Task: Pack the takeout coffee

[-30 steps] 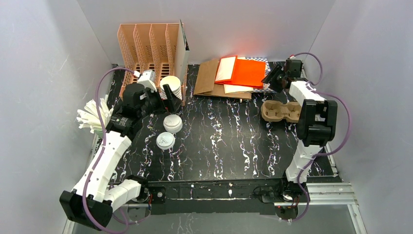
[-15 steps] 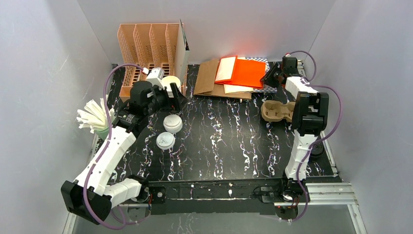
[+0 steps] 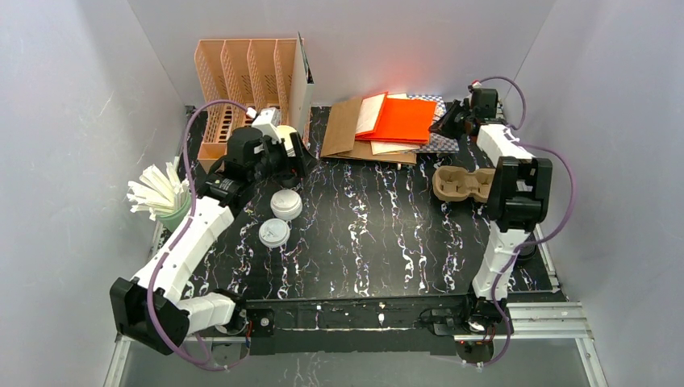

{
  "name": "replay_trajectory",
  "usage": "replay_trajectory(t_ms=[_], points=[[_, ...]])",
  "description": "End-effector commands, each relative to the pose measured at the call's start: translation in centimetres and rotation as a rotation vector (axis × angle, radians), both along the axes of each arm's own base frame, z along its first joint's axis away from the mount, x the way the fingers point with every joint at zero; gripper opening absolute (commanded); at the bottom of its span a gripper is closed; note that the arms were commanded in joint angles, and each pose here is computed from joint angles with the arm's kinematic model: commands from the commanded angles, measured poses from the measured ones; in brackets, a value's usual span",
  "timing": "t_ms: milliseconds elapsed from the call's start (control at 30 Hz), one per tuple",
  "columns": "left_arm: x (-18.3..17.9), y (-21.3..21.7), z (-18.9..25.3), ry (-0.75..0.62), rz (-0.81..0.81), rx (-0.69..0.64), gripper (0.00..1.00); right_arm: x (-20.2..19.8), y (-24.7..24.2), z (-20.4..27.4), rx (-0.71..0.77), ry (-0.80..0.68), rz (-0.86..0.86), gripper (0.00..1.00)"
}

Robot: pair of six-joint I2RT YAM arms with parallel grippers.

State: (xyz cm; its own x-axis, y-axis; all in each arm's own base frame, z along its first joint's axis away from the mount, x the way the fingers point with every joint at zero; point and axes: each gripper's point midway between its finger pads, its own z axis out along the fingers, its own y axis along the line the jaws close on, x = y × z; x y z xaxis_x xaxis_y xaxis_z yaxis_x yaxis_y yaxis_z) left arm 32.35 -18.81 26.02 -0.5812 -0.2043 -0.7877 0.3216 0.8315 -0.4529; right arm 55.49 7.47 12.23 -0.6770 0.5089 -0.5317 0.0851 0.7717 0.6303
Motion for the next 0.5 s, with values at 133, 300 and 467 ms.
replay_trajectory(t_ms=[133, 300, 467], points=[[0.7, -4.2, 2.8, -0.076, -0.068, -0.034, 0.81, -7.4, 2.2, 9.9, 0.004, -0.140, 0.133, 0.01], [0.7, -7.9, 1.4, -0.075, -0.114, 0.023, 0.81, -12.8, 2.3, 11.1, 0.000, -0.121, 0.149, 0.01], [1.0, -11.4, -0.5, -0.101, -0.146, 0.141, 0.85, -17.8, 2.7, 11.4, 0.006, -0.119, 0.169, 0.01]])
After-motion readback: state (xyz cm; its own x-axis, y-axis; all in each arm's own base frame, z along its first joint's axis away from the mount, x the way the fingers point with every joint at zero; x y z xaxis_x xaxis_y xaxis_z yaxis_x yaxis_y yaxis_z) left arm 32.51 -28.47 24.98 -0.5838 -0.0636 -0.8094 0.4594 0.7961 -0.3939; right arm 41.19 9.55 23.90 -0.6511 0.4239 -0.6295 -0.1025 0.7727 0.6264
